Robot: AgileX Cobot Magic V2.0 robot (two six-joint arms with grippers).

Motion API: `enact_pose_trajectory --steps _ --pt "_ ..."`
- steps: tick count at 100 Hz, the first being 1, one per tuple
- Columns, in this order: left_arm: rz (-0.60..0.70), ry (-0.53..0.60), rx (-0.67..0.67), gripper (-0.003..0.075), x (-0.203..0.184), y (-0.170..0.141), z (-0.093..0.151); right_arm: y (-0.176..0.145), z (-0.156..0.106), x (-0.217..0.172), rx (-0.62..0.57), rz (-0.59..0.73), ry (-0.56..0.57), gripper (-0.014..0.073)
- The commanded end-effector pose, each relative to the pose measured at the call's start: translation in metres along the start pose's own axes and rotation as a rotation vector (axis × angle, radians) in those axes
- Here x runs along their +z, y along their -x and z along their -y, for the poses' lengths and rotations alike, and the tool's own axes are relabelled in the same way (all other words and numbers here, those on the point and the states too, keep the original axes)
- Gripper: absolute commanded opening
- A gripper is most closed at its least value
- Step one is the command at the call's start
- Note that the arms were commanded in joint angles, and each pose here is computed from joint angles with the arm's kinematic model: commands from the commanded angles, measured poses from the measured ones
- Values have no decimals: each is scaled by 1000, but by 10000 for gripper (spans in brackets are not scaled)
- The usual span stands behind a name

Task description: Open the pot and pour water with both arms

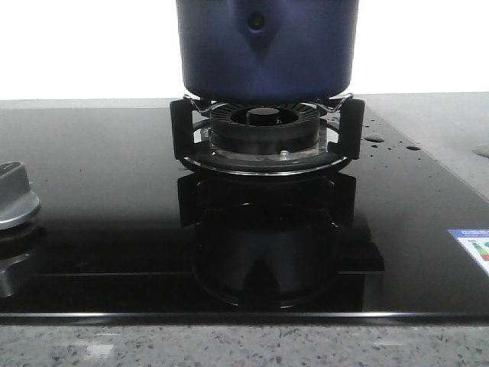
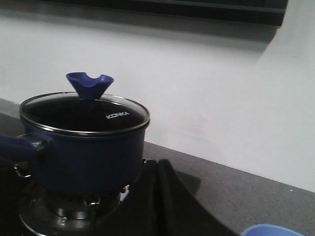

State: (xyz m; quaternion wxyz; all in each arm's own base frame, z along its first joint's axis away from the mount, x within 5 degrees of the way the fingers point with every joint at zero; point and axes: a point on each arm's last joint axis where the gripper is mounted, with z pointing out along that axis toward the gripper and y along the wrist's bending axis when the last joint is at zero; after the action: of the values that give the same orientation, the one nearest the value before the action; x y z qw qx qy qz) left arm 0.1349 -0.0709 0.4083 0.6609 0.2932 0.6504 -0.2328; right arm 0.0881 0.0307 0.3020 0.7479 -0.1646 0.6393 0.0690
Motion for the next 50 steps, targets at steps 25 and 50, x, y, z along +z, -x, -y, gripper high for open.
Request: enact_pose_trajectory --steps 25,50 --pt "19 203 -96 27 -45 -75 22 10 -7 0 0 60 82 -65" --pt "23 204 -94 27 -50 -81 26 10 -7 0 0 59 81 -65"
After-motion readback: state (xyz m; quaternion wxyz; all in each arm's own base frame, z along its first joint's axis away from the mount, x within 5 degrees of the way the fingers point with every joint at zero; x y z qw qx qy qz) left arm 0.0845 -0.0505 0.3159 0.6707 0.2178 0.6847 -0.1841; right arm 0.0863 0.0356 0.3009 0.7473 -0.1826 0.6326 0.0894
